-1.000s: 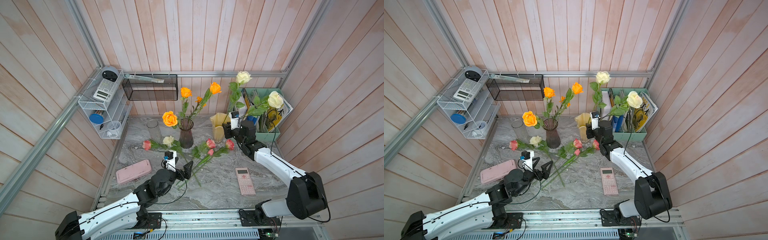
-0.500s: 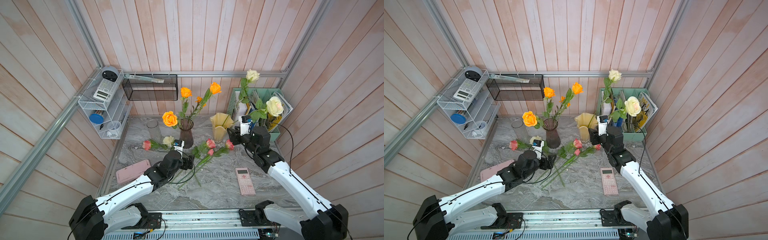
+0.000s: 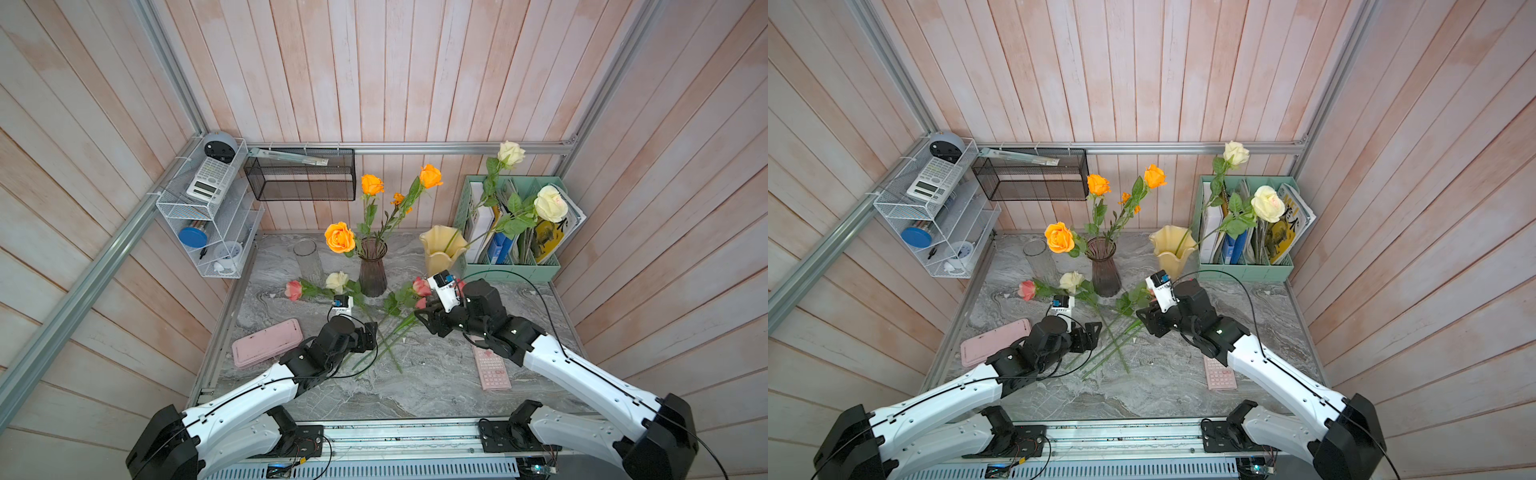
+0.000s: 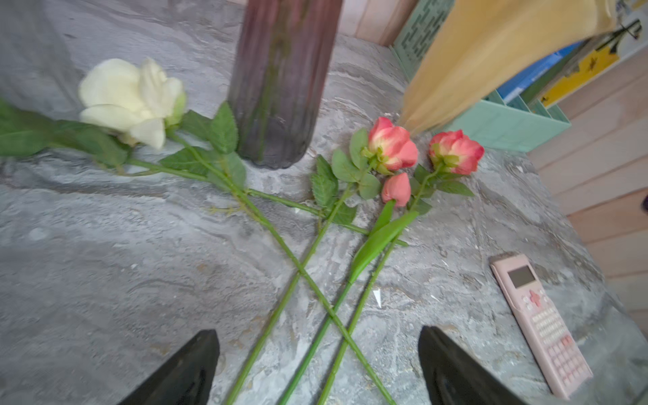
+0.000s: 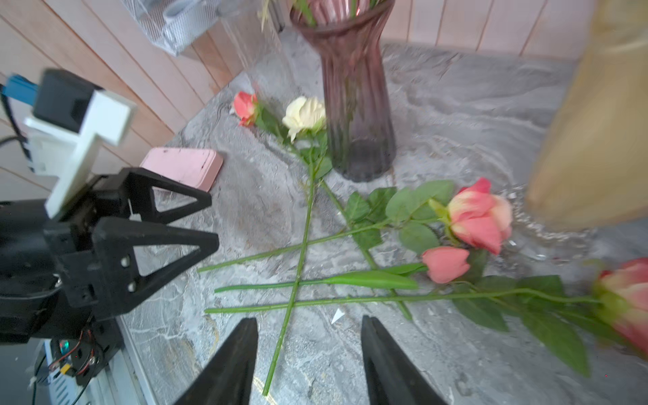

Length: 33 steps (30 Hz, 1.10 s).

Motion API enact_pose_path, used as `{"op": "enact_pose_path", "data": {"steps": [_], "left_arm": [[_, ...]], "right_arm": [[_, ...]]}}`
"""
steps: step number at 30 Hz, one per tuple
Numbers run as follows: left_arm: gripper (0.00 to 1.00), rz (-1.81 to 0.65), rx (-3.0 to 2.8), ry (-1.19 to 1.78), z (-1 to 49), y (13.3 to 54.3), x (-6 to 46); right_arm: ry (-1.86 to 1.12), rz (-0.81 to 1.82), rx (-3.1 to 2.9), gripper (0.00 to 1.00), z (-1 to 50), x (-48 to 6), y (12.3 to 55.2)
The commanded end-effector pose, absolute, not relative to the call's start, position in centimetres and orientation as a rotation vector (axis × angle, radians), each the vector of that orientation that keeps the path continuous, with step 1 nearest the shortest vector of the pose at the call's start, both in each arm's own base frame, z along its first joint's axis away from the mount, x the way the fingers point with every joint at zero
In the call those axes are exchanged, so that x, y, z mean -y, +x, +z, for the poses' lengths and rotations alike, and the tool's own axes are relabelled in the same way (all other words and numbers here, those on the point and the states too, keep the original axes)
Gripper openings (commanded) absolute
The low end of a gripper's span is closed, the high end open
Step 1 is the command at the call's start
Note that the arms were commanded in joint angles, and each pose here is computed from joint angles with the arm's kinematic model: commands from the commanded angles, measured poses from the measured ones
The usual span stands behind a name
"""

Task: Arrange the flowers in different vases according to their colors
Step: Pick up the flower at the center of the board.

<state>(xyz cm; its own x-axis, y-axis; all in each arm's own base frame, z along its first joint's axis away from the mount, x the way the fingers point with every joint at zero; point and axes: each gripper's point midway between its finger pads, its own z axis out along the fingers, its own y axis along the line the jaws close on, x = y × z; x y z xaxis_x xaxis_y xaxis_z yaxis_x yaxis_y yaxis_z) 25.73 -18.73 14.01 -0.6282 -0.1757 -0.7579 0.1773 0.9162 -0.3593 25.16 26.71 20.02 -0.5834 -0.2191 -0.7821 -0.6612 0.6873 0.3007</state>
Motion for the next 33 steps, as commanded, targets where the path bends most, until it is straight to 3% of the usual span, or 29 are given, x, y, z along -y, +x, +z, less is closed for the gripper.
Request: {"op": "enact_pose_path", "data": {"steps": [1,6,16,33], "left_arm": [[0.95,-0.365,-2.168,-0.302,12.9,25.7,13.6],[0.95,-0.247,-2.138,-0.465,12.2,24.4,9.7],[0.95,-0.298,-2.111,-0.426,12.1,23.7,9.5],[0.95,-0.348,-2.121,-0.367,11.8,23.7,10.5]], "right_arm": [[-0.695,0.806,-2.265,0.54,18.1,-28.5,25.4],[-0.816,0.841,-2.409,0.52,15.6,-33.3,26.2],[-0.884,0.794,-2.584,0.48,10.7,-38.8,27.5],[-0.915,0.571,-2.683,0.45,4.4,-40.5,30.5]]}}
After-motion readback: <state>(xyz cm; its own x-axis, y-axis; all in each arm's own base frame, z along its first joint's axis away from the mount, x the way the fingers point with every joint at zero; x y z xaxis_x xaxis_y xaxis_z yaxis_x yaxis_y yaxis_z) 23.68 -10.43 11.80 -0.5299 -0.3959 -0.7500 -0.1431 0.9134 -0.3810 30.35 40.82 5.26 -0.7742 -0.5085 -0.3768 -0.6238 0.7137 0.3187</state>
